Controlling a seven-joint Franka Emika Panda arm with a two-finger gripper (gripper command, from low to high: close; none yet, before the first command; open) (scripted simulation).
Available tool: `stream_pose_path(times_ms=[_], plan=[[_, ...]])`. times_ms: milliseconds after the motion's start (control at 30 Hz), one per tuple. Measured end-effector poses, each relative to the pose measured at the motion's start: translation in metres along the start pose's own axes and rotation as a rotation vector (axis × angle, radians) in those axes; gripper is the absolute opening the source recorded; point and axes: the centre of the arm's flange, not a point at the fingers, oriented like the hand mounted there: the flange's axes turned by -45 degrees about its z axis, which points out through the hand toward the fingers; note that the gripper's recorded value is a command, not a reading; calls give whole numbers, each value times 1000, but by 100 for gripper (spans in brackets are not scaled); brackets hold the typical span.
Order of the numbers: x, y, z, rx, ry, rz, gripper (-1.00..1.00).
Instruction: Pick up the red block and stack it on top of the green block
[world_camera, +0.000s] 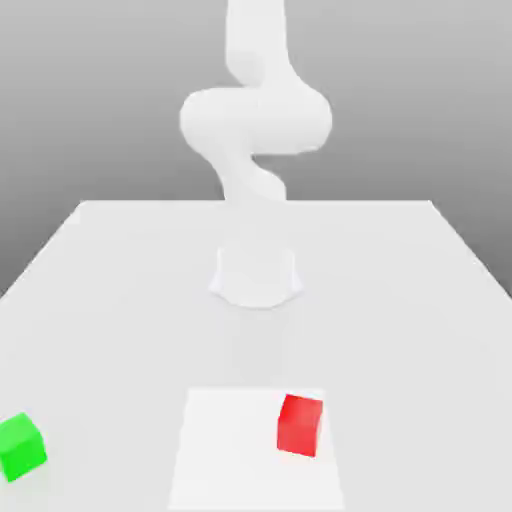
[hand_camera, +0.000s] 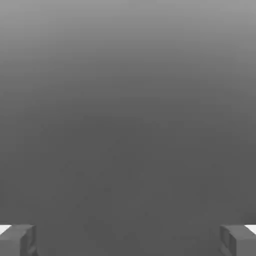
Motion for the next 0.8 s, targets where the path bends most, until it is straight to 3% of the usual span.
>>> stream_pose_path(times_ms=[333,633,800], plan=[[-97,-22,219,-11,-354,127,0],[-254,-34,339,-105,-653,213,0],[-307,-32,379,-130,-703,227,0]])
